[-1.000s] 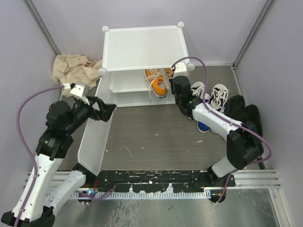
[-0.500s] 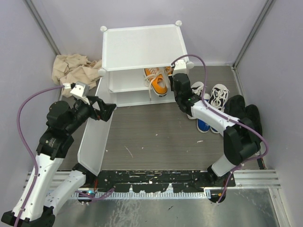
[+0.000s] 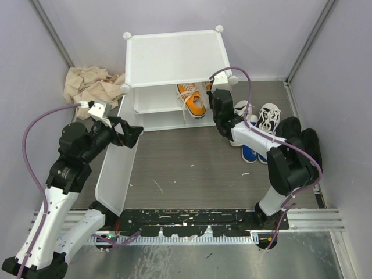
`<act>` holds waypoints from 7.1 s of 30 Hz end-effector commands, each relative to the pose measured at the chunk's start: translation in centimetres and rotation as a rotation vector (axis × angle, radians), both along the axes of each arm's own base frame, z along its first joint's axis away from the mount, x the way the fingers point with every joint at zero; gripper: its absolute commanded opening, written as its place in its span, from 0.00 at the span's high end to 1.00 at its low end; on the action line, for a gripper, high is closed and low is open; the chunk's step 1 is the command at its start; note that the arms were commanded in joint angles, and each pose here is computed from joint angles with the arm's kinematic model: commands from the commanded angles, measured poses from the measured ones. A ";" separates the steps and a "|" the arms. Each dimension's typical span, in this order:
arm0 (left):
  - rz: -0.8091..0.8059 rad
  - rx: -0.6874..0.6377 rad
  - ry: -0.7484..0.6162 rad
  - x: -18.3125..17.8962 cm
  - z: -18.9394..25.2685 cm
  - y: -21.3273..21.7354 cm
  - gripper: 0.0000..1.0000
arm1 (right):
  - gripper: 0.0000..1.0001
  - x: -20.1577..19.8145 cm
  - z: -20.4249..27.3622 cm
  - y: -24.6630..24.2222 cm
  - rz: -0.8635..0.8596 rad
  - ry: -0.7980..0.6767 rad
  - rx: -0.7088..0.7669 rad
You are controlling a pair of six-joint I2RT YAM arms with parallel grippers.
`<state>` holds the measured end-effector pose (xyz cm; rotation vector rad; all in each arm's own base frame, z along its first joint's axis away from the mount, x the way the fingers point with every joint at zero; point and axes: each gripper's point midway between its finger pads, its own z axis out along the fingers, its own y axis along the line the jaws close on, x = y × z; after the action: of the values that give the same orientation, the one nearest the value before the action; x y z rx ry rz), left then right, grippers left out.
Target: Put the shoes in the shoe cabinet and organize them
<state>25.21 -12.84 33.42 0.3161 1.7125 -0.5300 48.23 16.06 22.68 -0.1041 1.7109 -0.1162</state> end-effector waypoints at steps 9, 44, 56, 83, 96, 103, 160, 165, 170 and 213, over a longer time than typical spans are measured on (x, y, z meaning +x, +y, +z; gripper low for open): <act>0.053 0.074 0.244 -0.6 -6.8 1.0 0.02 | 0.81 0.0 4.6 -1.2 -0.033 -0.124 0.114; 0.054 0.077 0.255 -0.6 -7.2 1.0 0.02 | 0.20 -7.6 2.6 8.0 0.560 0.095 0.217; 0.050 0.074 0.251 -0.6 -7.1 1.0 0.02 | 0.63 -6.1 1.5 8.3 0.524 0.099 0.214; 0.049 0.075 0.258 -0.6 -7.3 0.9 0.02 | 0.99 -0.7 8.2 6.6 0.273 -0.265 0.318; 0.048 0.076 0.259 -0.7 -7.4 1.0 0.02 | 0.99 0.1 7.0 4.5 0.144 -0.281 0.284; 0.051 0.079 0.261 -0.7 -7.5 1.0 0.02 | 0.64 0.1 6.3 4.8 0.157 -0.263 0.291; 0.033 0.065 0.273 -0.5 -7.5 0.5 0.02 | 0.99 -12.4 -10.8 -11.8 -0.289 0.440 0.337; 0.028 0.057 0.266 -0.5 -7.1 0.4 0.02 | 0.99 -16.2 -6.9 -10.6 -0.213 0.399 0.354; 0.028 0.060 0.267 -0.5 -7.1 0.4 0.02 | 0.99 -20.9 -5.3 -6.8 -0.069 0.445 0.331; 0.017 0.050 0.259 -1.1 -7.1 0.4 0.02 | 0.19 -16.3 -4.1 -16.9 -0.493 0.359 0.075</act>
<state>25.88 -12.96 33.19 0.3165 1.7079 -0.5228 30.27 0.32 19.09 0.3954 2.0507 -0.3799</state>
